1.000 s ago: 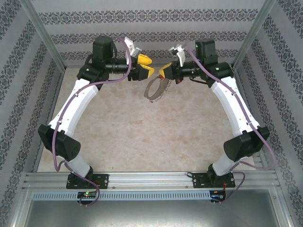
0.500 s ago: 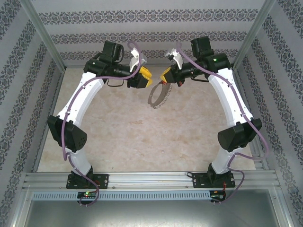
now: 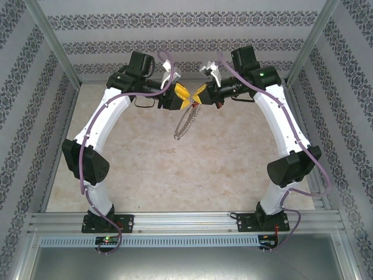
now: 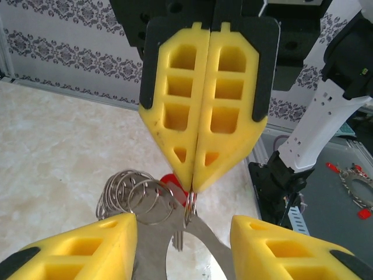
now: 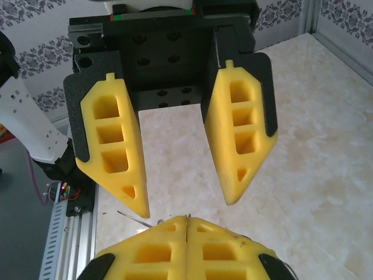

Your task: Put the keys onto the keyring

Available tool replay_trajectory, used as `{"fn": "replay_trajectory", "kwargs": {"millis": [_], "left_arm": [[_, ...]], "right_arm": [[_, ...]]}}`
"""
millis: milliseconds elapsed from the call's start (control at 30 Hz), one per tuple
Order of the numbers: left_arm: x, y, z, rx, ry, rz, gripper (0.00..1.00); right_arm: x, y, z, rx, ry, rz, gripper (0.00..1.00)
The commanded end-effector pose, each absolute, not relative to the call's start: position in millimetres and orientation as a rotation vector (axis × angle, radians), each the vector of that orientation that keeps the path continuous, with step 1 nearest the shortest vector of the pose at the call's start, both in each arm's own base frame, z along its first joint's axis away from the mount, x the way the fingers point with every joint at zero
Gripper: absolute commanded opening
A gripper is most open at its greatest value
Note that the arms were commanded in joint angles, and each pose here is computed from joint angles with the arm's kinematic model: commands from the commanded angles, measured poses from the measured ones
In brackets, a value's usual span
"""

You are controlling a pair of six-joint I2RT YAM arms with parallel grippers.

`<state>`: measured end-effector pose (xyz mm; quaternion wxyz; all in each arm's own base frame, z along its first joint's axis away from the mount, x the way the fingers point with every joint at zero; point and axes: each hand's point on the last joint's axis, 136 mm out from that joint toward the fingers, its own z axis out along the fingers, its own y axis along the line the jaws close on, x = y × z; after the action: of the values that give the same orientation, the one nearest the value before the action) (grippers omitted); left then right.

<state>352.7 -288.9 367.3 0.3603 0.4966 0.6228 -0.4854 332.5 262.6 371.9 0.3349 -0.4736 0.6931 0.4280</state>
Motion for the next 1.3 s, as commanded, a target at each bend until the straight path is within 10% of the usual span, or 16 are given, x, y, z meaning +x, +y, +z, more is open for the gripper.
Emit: {"fn": "replay_trajectory", "kwargs": {"millis": [0, 1267], "left_arm": [[349, -292, 384, 1.297, 1.524, -1.3, 0.46], [355, -306, 388, 1.289, 1.491, -1.331, 0.18]], "right_arm": [[329, 272, 388, -1.275, 1.708, 1.148, 0.0], [331, 277, 384, -1.281, 1.713, 1.143, 0.0]]}}
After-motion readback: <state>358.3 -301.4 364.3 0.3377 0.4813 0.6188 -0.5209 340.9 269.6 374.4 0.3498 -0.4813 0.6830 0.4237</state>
